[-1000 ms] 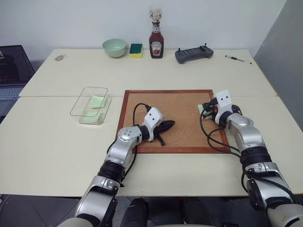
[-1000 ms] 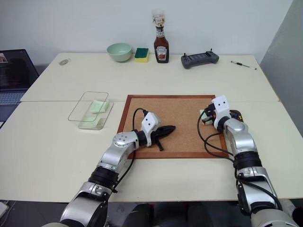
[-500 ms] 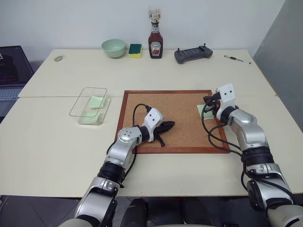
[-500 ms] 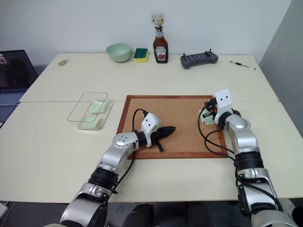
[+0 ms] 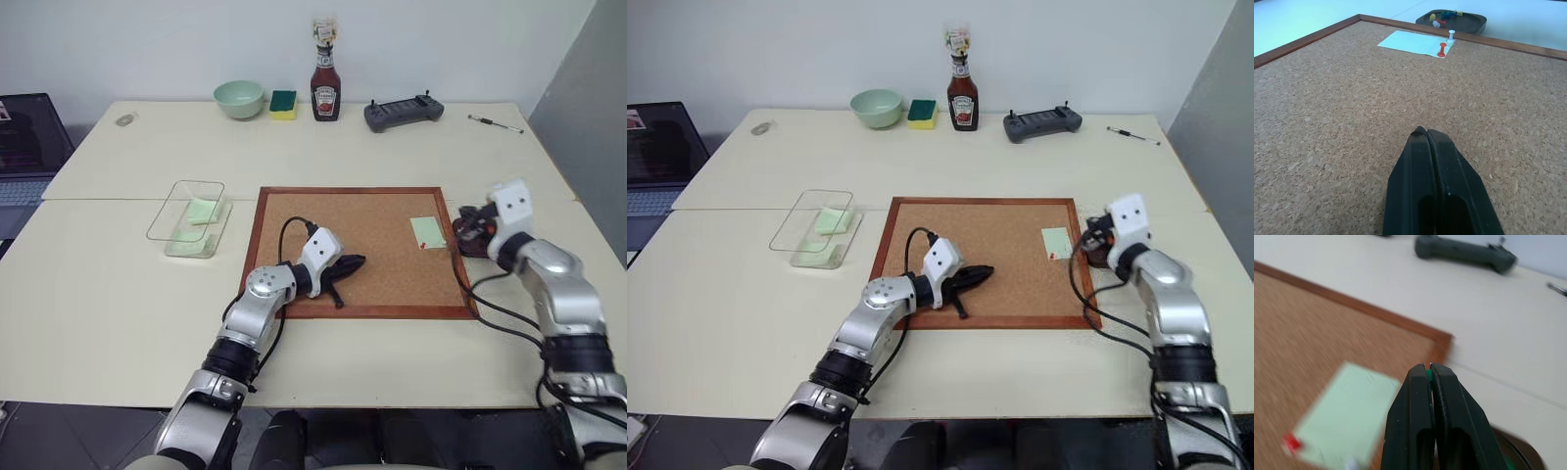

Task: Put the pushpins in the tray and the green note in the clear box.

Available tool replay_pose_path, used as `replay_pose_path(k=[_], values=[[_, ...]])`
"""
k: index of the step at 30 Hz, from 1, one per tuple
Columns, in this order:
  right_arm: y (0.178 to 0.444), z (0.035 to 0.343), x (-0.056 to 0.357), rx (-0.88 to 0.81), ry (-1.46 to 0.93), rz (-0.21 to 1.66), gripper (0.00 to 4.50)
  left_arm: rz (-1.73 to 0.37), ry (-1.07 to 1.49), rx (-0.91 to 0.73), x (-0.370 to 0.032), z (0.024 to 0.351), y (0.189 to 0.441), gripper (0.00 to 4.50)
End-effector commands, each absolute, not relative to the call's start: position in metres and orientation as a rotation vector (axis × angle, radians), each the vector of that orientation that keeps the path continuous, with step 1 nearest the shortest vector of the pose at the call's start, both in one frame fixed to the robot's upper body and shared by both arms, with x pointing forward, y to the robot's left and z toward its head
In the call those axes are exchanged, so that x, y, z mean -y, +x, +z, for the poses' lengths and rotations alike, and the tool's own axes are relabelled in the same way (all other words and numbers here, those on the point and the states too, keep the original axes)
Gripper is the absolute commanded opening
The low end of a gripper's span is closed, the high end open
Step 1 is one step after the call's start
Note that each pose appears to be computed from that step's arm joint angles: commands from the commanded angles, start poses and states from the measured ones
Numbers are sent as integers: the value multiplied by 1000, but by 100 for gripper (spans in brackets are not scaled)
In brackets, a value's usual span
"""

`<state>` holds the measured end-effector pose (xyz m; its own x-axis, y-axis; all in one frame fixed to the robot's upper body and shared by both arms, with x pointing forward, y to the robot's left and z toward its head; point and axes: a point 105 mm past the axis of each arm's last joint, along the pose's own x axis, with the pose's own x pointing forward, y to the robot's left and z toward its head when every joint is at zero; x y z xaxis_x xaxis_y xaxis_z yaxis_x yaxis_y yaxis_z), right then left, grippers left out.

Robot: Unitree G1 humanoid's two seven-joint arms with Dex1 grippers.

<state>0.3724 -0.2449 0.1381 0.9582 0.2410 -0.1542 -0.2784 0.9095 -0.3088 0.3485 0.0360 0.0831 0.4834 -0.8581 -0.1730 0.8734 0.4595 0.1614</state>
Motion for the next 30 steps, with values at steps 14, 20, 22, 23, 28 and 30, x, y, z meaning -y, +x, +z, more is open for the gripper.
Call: replay_pose_path(k=[14,20,22,23,28,30], values=[[369,135,263,-140,-492,208,7,-1123,270,-127,-28,64,340,0],[372,134,263,-137,-506,203,50,-1117,272,-128,-31,64,340,0],[372,134,263,-136,-506,203,97,-1118,270,-129,-30,64,340,0],[372,134,263,-137,-506,202,114,-1118,270,-129,-30,64,340,0],[372,135,265,-137,-498,194,217,-1122,268,-130,-30,63,340,0],[371,137,266,-130,-484,186,258,-1123,270,-130,-29,63,340,0]])
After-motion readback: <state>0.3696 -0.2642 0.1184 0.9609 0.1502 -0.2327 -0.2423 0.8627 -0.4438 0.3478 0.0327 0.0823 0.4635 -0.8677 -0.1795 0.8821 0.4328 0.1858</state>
